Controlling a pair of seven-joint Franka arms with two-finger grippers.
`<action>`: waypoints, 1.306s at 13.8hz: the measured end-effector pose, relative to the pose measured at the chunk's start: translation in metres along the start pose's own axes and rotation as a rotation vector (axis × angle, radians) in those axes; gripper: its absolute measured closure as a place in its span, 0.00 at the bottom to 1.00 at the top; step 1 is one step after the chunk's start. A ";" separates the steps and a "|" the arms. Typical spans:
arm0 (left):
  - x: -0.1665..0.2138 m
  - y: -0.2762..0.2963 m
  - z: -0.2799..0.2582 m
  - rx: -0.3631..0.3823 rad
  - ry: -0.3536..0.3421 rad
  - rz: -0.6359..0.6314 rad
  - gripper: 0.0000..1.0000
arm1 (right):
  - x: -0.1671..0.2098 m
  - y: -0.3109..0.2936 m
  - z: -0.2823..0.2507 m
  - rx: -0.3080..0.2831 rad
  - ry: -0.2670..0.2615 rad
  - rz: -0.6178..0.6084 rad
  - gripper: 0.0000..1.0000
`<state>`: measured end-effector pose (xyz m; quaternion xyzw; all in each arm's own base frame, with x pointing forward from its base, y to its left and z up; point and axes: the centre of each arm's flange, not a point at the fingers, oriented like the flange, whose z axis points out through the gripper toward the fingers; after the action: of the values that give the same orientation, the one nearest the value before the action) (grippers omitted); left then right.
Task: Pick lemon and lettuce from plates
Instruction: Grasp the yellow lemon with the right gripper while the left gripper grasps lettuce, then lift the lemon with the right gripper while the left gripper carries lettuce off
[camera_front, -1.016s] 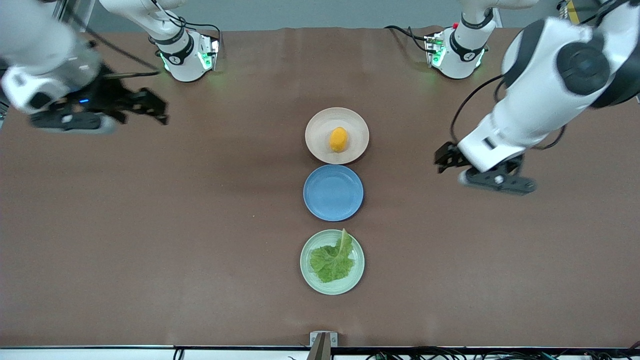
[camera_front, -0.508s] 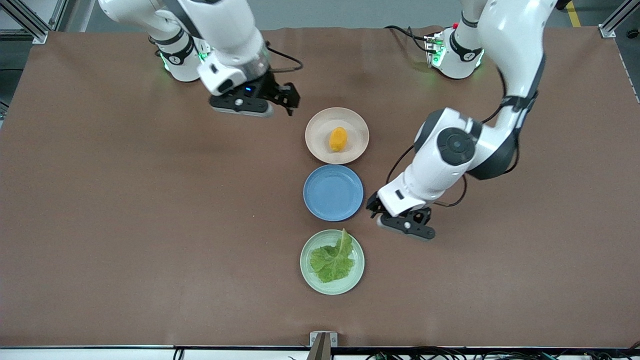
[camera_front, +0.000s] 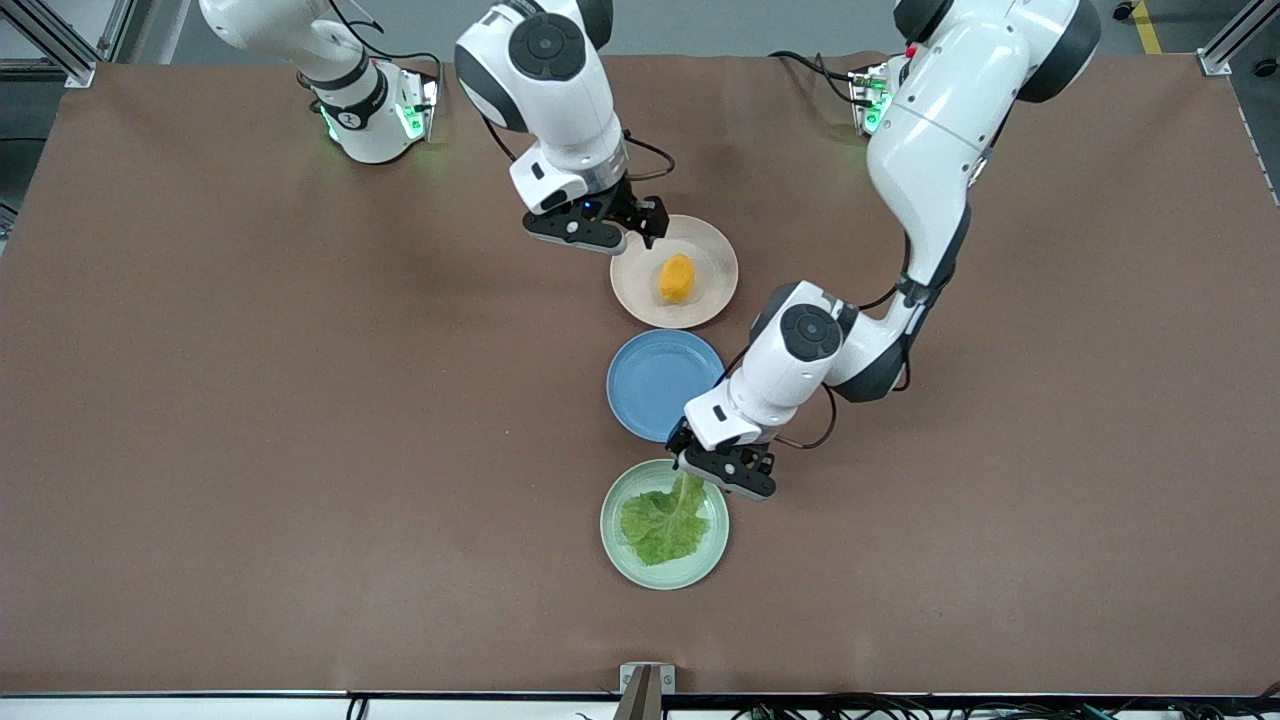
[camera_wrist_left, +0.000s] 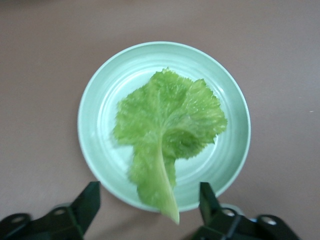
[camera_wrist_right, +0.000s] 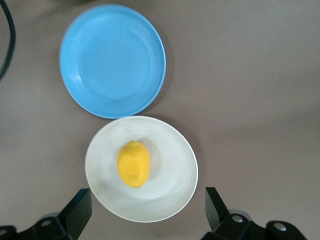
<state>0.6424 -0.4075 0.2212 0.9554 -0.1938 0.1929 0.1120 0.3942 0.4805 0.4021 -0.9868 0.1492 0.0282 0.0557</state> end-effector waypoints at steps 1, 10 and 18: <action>-0.003 0.001 0.010 0.013 0.018 0.017 0.26 | -0.004 -0.002 0.015 -0.017 -0.010 -0.006 0.00; -0.022 0.013 0.045 0.033 0.086 0.077 0.74 | -0.030 -0.048 0.123 -0.103 -0.020 -0.073 0.00; 0.026 -0.012 -0.011 0.081 0.096 0.024 0.96 | -0.034 -0.058 0.183 -0.079 0.003 -0.099 0.01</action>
<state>0.6658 -0.4023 0.2400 0.9464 -0.1914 0.2477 0.0799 0.3718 0.5673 0.2285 -0.9945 0.0989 0.0298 0.0176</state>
